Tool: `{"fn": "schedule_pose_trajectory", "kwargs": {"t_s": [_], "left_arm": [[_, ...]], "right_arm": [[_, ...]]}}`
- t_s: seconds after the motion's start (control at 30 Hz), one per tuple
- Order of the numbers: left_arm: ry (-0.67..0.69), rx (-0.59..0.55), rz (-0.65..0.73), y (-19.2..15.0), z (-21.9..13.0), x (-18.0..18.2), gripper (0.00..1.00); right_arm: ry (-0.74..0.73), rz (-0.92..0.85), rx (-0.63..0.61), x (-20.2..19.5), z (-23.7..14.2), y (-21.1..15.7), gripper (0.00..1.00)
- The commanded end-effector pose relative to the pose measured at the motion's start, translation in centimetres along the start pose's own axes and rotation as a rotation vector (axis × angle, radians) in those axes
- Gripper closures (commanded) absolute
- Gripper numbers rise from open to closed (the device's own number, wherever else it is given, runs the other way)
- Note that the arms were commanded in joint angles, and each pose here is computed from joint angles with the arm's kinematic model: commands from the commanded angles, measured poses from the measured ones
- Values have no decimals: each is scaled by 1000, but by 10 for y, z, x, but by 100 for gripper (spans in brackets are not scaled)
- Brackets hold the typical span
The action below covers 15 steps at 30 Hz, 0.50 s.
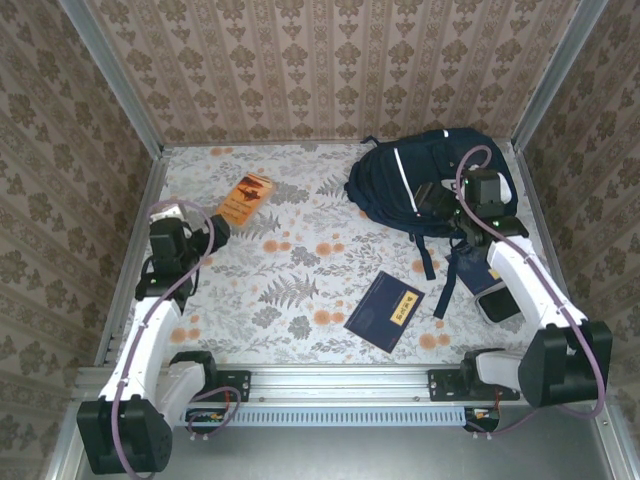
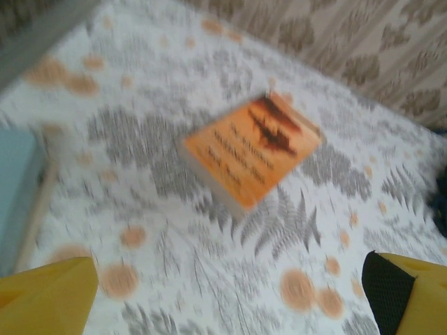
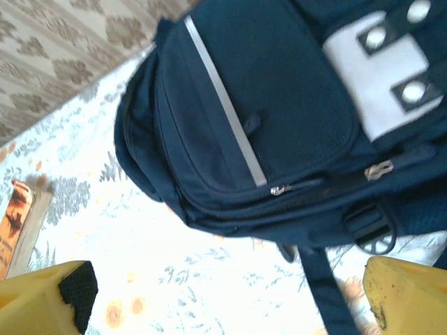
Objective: Pack the student bag
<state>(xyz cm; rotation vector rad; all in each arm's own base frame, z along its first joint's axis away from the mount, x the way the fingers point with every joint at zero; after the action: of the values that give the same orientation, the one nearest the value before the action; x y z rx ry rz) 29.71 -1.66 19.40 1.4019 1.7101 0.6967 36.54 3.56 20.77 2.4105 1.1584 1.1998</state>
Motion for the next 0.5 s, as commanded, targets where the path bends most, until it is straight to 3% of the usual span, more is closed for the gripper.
{"fn": "schedule_pose_trajectory", "kwargs": {"t_s": [0.0, 0.17, 0.47], "left_arm": [[-84, 142, -144, -17, -8, -16, 0], [-192, 158, -150, -16, -6, -35, 0], [-271, 255, -30, -29, 1, -65, 0]], "right_arm": [[-33, 67, 127, 3, 13, -15, 1], [-92, 41, 157, 15, 48, -12, 2], [-168, -51, 178, 53, 137, 6, 6]]}}
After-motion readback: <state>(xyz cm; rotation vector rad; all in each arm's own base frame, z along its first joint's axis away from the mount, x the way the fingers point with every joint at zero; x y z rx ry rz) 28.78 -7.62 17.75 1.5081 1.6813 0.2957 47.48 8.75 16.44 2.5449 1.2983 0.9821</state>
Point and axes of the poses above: each hand's point on the last joint's axis, 136 mm out from that joint toward the fingers, its own z axis out along the fingers, its own x axis along the line the jaws close on, y = z × x, the point moved 2 cm from there along -z, back along the fingers, and after that the axes turned 12 degrees about z, right-handed, at the moved point
